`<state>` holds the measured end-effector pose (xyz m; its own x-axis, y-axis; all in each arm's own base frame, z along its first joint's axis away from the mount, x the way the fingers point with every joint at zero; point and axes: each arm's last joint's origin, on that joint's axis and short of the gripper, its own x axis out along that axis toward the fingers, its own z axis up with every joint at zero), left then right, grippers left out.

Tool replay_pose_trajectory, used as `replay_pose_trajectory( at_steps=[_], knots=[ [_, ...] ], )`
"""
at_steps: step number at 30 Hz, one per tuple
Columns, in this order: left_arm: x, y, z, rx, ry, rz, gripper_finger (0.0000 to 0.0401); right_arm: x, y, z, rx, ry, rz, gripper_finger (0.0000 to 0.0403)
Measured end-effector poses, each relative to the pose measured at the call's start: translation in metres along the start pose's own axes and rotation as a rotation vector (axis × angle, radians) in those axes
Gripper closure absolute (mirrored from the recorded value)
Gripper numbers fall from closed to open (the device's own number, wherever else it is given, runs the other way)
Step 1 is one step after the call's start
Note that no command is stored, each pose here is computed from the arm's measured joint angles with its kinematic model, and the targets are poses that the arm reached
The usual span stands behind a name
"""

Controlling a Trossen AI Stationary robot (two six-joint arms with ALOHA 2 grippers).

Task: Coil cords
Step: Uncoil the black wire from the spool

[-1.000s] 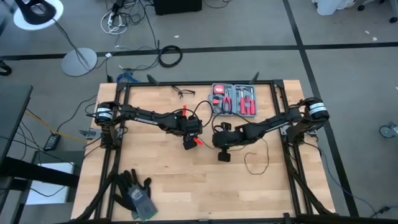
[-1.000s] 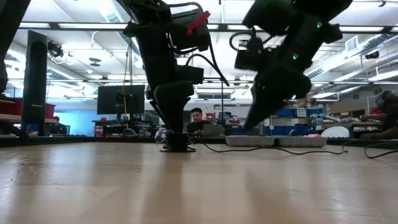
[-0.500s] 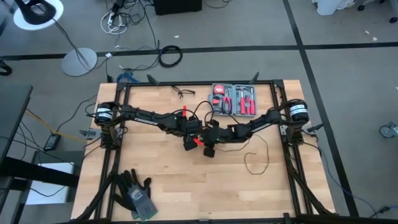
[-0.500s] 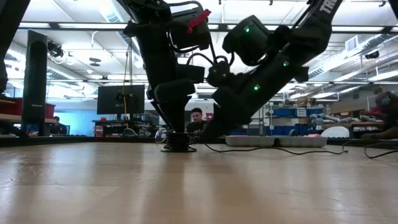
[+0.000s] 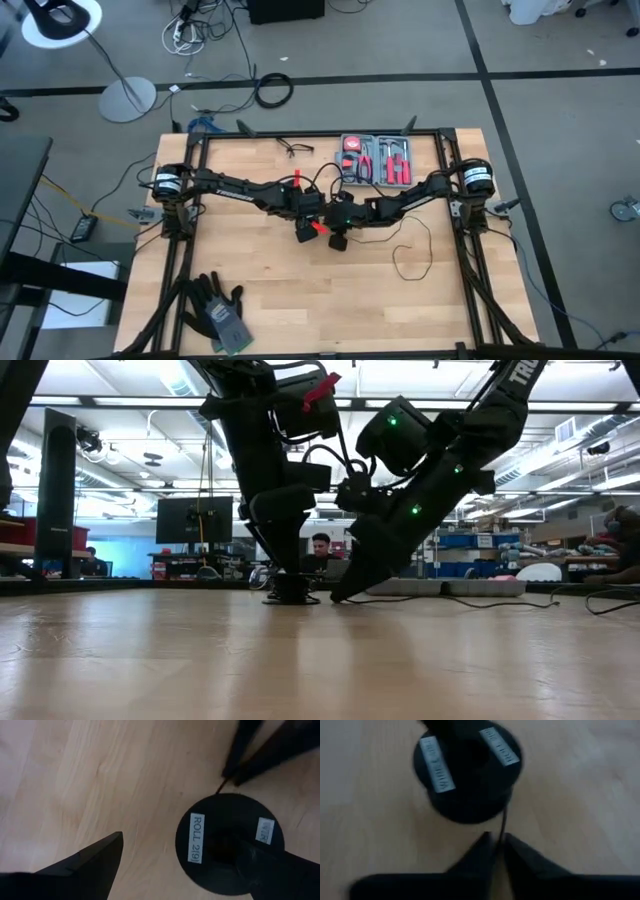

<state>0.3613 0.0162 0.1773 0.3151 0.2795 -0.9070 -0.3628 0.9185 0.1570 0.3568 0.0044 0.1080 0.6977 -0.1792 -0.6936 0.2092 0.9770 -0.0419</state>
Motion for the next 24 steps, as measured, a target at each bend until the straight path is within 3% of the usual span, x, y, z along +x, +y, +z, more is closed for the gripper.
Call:
replay_pose_trajectory(
  at_steps=[2,9,16,24],
  knots=[
    [0.0,0.0,0.0,0.001,0.002,0.001,0.0034,-0.003,0.003,-0.002,-0.002,0.033,0.016,0.0386],
    [0.0,0.001,-0.003,0.008,0.035,0.009,0.0034,-0.044,0.02,-0.015,-0.025,0.29,0.023,0.0398],
    [0.0,0.001,-0.004,-0.002,0.04,0.011,0.0034,-0.126,0.038,-0.027,-0.013,0.525,0.043,0.0401],
    [0.0,0.001,-0.005,-0.005,0.05,0.015,0.0034,-0.223,0.041,-0.058,0.15,0.853,-0.071,0.0402]
  ],
)
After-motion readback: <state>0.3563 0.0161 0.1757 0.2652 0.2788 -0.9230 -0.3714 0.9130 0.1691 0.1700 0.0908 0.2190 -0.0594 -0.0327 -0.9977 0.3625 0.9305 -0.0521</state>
